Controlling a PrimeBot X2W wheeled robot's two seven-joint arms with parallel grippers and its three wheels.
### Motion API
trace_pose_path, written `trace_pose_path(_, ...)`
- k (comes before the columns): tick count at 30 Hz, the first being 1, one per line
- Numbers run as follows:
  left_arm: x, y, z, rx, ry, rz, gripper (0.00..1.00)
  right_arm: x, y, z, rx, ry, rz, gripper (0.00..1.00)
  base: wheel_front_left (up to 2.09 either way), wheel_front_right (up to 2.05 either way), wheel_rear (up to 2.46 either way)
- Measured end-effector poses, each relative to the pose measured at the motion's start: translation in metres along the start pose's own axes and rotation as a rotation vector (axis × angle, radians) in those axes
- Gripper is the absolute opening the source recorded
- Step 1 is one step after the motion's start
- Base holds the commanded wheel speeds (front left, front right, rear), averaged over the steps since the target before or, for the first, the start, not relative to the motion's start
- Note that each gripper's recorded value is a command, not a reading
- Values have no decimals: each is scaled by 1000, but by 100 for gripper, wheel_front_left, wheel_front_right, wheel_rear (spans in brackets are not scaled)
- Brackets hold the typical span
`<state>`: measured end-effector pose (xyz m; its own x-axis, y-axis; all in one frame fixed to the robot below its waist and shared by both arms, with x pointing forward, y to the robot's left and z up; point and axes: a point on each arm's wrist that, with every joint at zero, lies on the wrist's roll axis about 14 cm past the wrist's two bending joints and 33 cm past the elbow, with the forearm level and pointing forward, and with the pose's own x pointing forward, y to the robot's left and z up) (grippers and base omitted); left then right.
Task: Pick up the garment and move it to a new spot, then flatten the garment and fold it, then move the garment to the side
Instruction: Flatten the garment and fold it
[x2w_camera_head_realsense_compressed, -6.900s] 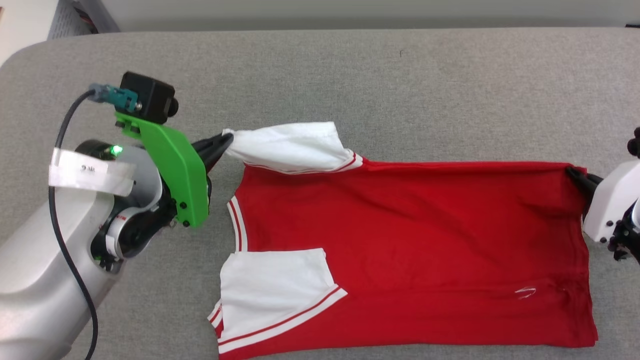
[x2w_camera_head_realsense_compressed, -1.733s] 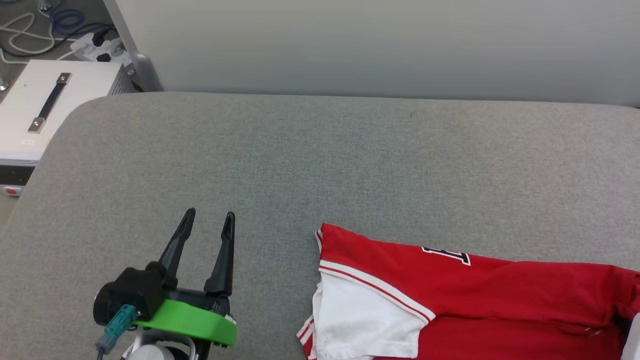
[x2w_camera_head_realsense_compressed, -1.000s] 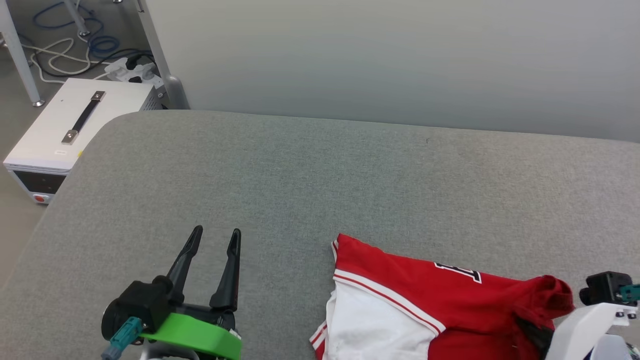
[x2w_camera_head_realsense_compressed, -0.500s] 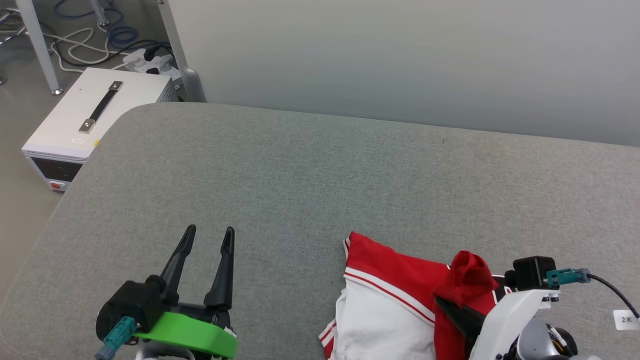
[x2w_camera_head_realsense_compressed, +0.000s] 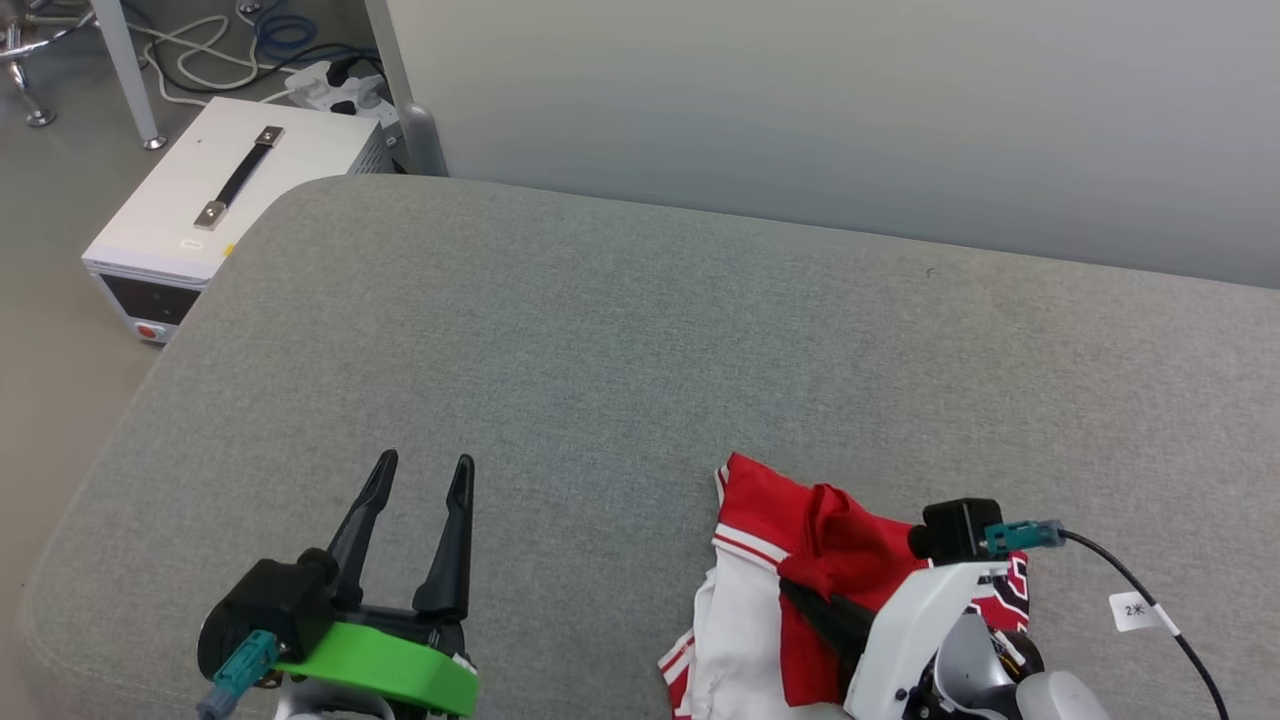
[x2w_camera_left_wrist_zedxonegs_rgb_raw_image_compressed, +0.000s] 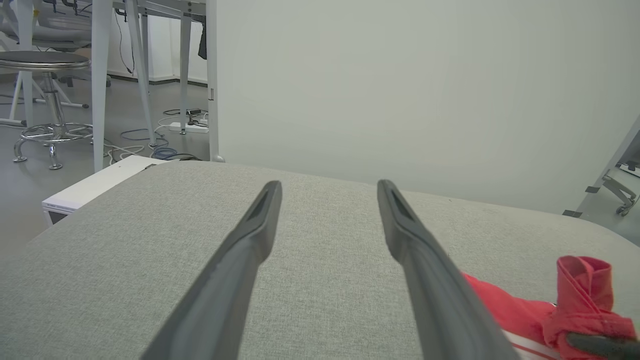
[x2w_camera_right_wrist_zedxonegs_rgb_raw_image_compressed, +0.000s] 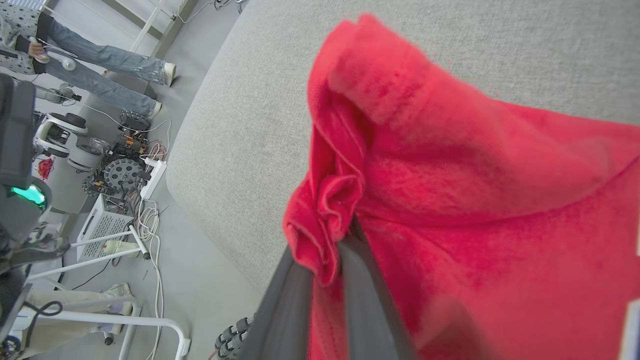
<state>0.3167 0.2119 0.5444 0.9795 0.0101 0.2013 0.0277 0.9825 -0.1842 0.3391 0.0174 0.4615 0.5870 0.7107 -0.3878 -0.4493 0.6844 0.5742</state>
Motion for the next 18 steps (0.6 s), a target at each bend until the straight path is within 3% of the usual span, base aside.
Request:
trace_pose_path(5, -1, 3, -4, 1, 15, 13, 100, 13, -4, -14, -10, 51, -9, 0, 0, 0, 0)
trace_pose_path(6, -1, 4, -5, 0, 17, 15, 100, 15, -4, -15, -11, 55, -8, 38, 0, 0, 0)
trace_pose_path(7, -2, 5, -5, -2, 19, 17, 100, 17, -4, -17, -14, 59, -7, 100, 0, 0, 0)
trace_pose_path(18, -3, 3, -4, -6, 13, 13, 100, 29, 42, -18, -14, 60, 136, 100, 0, 0, 0)
